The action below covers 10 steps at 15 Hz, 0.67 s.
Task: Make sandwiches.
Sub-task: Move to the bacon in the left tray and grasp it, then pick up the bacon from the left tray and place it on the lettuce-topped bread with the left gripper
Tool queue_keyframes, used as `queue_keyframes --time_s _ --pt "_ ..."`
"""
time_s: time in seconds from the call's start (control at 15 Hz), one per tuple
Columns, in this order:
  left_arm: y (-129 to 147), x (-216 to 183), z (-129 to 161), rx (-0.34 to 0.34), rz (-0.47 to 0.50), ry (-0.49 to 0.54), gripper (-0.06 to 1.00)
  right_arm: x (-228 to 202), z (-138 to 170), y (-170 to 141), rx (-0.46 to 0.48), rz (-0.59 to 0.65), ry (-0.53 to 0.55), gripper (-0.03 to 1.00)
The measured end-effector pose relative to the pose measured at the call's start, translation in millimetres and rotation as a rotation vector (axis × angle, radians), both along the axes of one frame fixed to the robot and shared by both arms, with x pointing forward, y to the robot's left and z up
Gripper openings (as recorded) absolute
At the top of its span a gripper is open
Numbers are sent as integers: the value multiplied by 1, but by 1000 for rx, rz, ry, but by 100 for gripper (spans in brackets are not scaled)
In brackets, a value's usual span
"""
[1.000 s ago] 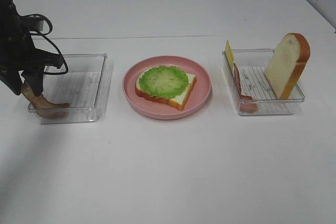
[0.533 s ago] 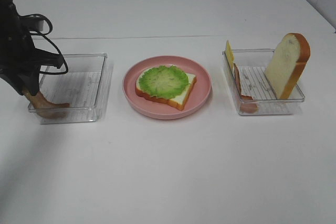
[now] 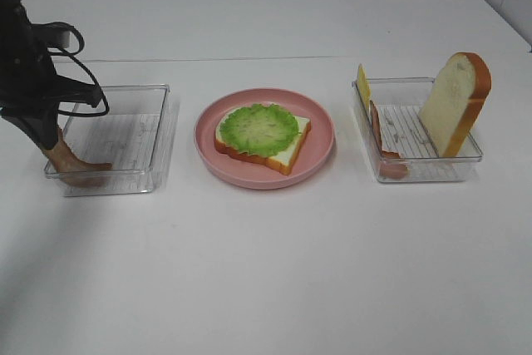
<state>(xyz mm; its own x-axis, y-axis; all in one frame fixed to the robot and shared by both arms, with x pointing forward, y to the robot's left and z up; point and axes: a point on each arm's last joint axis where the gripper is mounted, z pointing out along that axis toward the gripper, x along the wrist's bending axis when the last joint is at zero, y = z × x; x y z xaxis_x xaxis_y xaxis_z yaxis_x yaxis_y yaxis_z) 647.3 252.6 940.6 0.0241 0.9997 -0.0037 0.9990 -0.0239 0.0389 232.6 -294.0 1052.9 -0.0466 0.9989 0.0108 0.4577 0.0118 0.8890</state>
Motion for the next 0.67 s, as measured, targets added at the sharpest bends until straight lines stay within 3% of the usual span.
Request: queue_keyframes --time_s 0.53,0.67 --pt "-15 19 40 -150 -18 -82 0 0 0 0 0 0 0 76" --pt "-28 28 68 -283 -40 -143 0 0 0 0 0 0 0 76"
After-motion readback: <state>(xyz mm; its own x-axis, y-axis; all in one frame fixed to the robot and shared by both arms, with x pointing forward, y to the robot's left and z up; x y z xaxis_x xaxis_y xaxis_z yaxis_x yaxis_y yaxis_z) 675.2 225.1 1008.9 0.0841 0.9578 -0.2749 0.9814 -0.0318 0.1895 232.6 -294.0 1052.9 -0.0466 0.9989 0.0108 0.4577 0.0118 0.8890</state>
